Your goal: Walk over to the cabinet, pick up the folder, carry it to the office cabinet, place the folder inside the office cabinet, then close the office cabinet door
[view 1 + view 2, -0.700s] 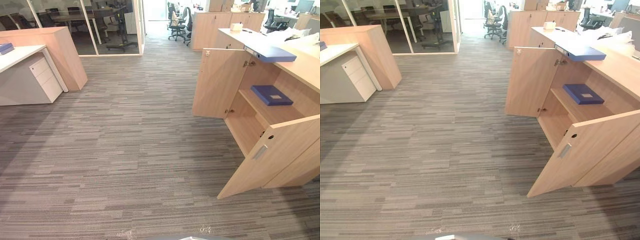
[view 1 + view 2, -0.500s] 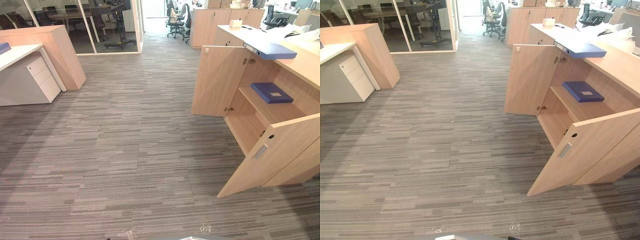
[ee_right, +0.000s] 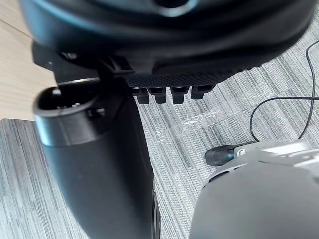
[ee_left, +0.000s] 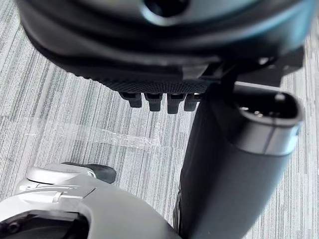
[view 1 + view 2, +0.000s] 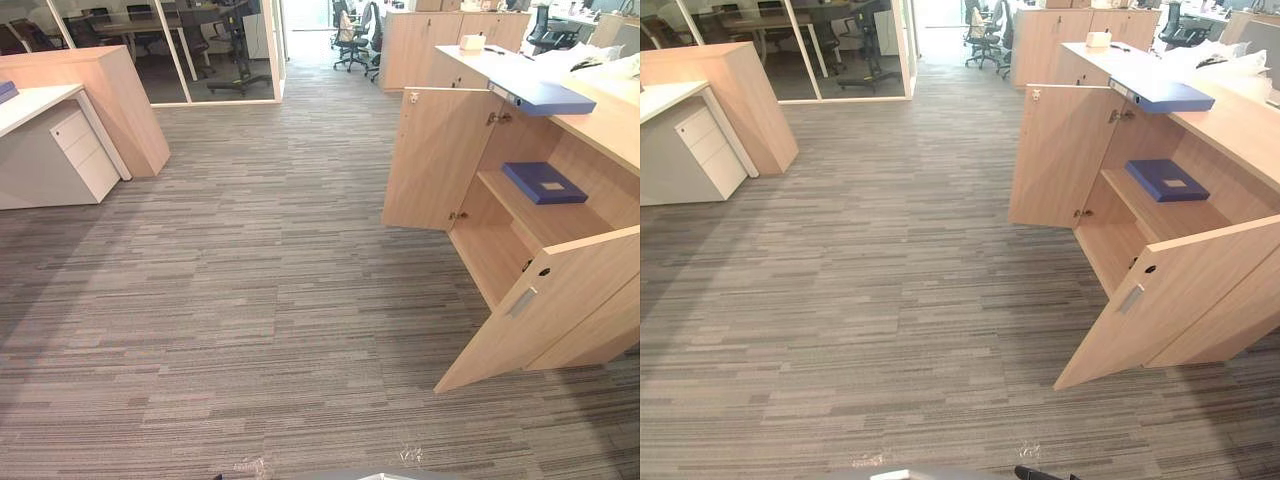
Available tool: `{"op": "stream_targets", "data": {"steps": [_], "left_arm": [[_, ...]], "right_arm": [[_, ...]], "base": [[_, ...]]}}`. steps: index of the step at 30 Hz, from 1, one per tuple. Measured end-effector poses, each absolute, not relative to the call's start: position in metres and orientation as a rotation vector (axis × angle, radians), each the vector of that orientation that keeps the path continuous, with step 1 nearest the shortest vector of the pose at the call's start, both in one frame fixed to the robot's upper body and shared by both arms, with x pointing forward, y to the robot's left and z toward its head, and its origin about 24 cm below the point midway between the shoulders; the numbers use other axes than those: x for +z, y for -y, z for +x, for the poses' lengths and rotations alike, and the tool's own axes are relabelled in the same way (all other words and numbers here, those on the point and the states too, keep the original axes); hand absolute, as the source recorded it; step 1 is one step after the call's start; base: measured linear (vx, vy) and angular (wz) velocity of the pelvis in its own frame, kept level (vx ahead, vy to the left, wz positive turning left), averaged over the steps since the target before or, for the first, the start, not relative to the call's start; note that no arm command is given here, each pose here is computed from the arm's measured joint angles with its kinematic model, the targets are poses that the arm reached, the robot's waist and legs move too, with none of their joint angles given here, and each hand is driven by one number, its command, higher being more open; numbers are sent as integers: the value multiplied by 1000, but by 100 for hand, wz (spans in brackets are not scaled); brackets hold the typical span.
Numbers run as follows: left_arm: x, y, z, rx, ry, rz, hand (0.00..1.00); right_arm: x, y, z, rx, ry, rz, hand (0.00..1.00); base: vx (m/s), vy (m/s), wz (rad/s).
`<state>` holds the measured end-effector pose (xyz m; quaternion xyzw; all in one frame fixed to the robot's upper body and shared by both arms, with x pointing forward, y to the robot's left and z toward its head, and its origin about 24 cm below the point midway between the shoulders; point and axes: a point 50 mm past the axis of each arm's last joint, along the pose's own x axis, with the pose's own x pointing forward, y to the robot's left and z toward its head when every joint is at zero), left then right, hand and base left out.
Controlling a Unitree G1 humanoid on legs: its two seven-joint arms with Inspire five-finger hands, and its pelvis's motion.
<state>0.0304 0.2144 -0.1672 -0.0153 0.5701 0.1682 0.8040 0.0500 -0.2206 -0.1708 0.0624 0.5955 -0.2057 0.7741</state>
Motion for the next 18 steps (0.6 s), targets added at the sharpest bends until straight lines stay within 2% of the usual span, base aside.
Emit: {"op": "stream_targets", "data": {"steps": [2,8,11,18], "left_arm": [[-166,-215,36,366,-1202,-29,100],[-148,-216,76,423,-970,-59,100],[-144,-217,80,438,-934,-61,100],[-146,-215,67,555,-948,-127,100]], "right_arm": [[-171,218,56,-443,-1276,145,100],[-166,223,71,-440,-1221,103,100],[-166,222,74,-429,-1216,92,100],[-165,221,75,-467,-1203,116,100]], "base": [[-36,9,6],[-90,16,2],[76,52,-8],[334,337,-11]]}}
